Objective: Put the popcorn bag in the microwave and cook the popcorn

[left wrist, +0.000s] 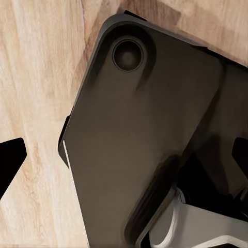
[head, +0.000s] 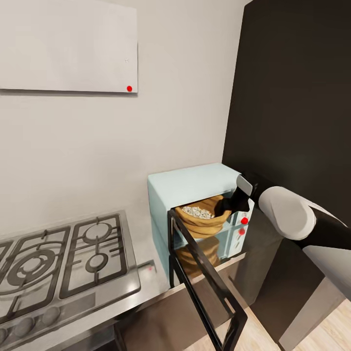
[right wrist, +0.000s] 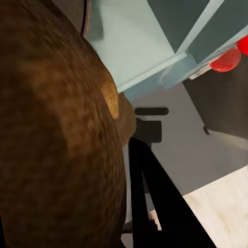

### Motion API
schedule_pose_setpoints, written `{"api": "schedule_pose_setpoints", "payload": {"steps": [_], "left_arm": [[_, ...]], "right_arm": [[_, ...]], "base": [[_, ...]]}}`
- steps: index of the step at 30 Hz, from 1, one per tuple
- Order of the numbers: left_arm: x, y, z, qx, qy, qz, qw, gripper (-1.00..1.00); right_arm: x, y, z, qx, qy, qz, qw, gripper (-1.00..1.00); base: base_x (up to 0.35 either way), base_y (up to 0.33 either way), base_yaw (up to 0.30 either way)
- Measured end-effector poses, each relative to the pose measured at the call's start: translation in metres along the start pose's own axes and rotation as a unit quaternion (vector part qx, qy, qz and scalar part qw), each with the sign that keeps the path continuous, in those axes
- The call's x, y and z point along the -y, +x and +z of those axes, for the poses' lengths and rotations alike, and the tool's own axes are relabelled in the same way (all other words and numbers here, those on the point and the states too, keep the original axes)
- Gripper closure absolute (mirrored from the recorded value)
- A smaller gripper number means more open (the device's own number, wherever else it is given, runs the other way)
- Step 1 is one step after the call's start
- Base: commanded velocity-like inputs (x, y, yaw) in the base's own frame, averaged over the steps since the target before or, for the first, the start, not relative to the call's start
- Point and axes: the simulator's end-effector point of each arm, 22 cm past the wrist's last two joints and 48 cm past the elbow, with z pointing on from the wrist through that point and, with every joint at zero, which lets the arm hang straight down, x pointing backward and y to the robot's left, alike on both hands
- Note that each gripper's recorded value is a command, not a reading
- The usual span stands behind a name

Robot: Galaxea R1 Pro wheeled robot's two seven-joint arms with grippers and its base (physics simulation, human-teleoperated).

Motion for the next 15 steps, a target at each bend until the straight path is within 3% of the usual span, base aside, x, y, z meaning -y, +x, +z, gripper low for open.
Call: {"api": "schedule_pose_setpoints", "payload": {"steps": [1, 4, 5, 12, 15], "left_arm": [[0.0, 0.0, 0.0, 0.0, 0.0, 0.0, 1.0, -1.0], [0.0, 0.0, 0.0, -0.001, 0.0, 0.0, 1.0, -1.0], [0.0, 0.0, 0.0, -0.001, 0.0, 0.0, 1.0, -1.0], [0.0, 0.0, 0.0, -0.001, 0.0, 0.0, 1.0, -1.0], [0.0, 0.0, 0.0, -0.001, 0.0, 0.0, 1.0, -1.0]], "right_arm": [[0.0, 0.0, 0.0, 0.0, 0.0, 0.0, 1.0, -1.0], [-0.005, 0.004, 0.007, -0.002, -0.003, -0.001, 1.0, -1.0], [0.016, 0.002, 0.008, 0.005, 0.033, -0.009, 0.9994, -1.0], [0.015, 0.0, 0.007, 0.008, 0.026, -0.003, 0.9996, -1.0], [0.025, -0.023, -0.01, 0.042, 0.028, 0.015, 0.9986, -1.0]], "base": [[0.0, 0.0, 0.0], [0.0, 0.0, 0.0], [0.0, 0.0, 0.0], [0.0, 0.0, 0.0], [0.0, 0.0, 0.0]]}}
